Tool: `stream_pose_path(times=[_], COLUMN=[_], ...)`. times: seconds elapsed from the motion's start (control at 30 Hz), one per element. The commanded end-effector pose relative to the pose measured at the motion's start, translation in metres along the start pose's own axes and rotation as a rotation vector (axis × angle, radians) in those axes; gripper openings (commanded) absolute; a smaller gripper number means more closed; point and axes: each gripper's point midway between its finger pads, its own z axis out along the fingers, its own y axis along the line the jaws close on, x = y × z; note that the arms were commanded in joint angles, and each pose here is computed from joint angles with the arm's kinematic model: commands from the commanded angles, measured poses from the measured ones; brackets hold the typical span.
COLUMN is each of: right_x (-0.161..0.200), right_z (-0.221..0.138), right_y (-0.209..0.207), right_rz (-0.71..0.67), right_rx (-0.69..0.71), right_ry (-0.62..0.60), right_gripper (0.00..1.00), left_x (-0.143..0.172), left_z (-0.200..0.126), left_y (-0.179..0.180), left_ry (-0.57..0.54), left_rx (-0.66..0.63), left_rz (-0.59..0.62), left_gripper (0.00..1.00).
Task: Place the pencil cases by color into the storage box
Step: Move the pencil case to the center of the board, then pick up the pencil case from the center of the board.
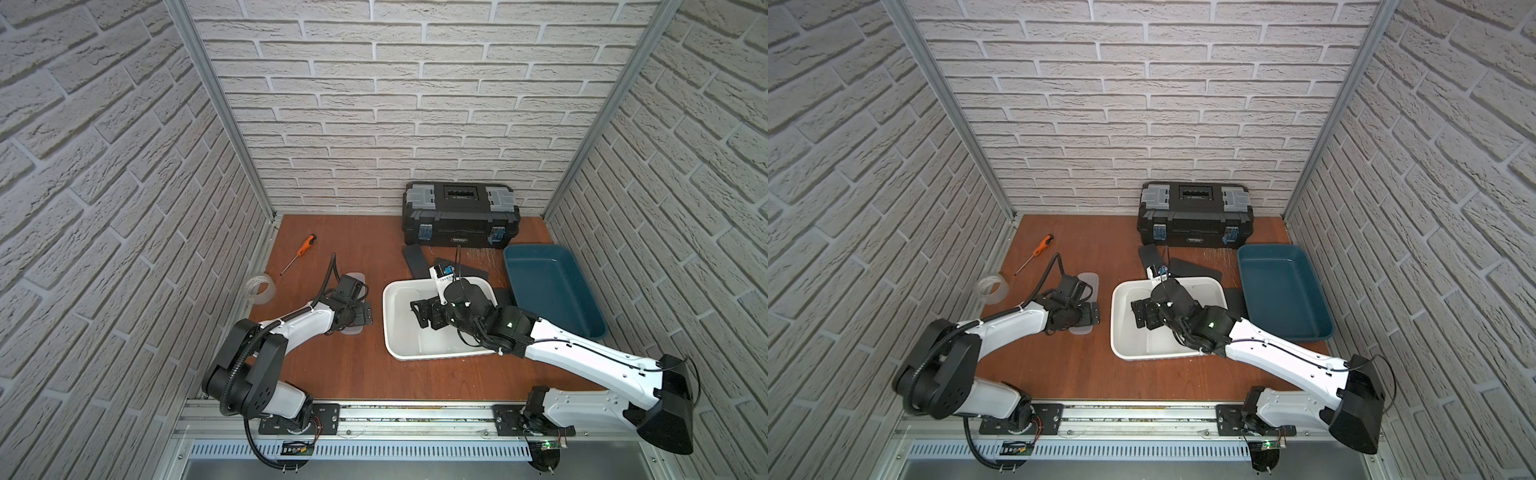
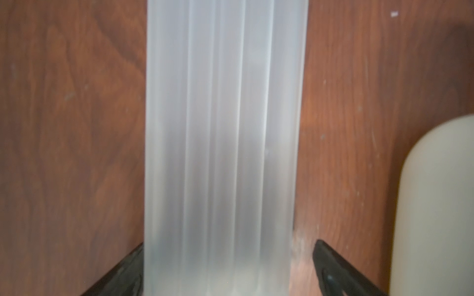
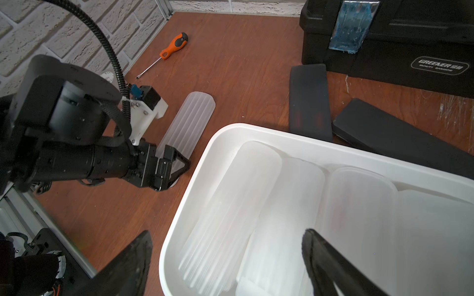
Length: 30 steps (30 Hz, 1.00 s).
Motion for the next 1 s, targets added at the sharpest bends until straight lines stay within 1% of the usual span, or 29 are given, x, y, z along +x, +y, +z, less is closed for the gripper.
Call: stream_pose_path(times=[0.0,0.07,0.17,0.27,0.4,0.47,0.57,0.7,0.8,0.97], right_x=[-0.02,-0.025,-0.033,-0.04,-0.046,-0.047,-0.047,-0.037,-0.028,-0.012], right_z=[0.0,0.005,0.018,0.034,0.066,0.084,0.111,0.151,0.176,0.203], right_y=[0.011,0.018,0.03,0.044,0.067,0.079,0.094,0.118,0.131,0.132], right_rz=[0.04,0.047,0.06,0.07,0.072,0.072,0.101,0.116,0.128,0.191], right_rx=[0.002,0.01,0.02,0.034,0.065,0.081,0.095,0.109,0.126,0.201], right_ry=[-0.047,-0.04,-0.025,-0.01,0.045,0.065,0.088,0.139,0.156,0.16], right_gripper=[0.93,0.93,0.93,0.93,0.93,0.93,0.93,0.93,0.93,0.93], left_x=[-0.011,-0.021,-0.036,-0.043,-0.042,-0.04,-0.037,-0.034,-0.033,-0.036], left_z=[-0.028,-0.055,-0.101,-0.142,-0.181,-0.193,-0.213,-0.232,-0.242,-0.258], left_y=[0.002,0.004,0.022,0.051,0.083,0.095,0.114,0.134,0.14,0.141], left_ry=[-0.096,-0.163,-0.275,-0.361,-0.447,-0.475,-0.561,-0.64,-0.682,-0.735], left_rx=[0.014,0.02,-0.008,-0.042,-0.059,-0.073,-0.104,-0.156,-0.176,-0.179], left_rz=[-0.027,-0.024,-0.048,-0.114,-0.218,-0.282,-0.364,-0.427,-0.437,-0.422], left_gripper=[0.98,0.98,0.98,0.98,0.98,0.98,0.98,0.98,0.98,0.98])
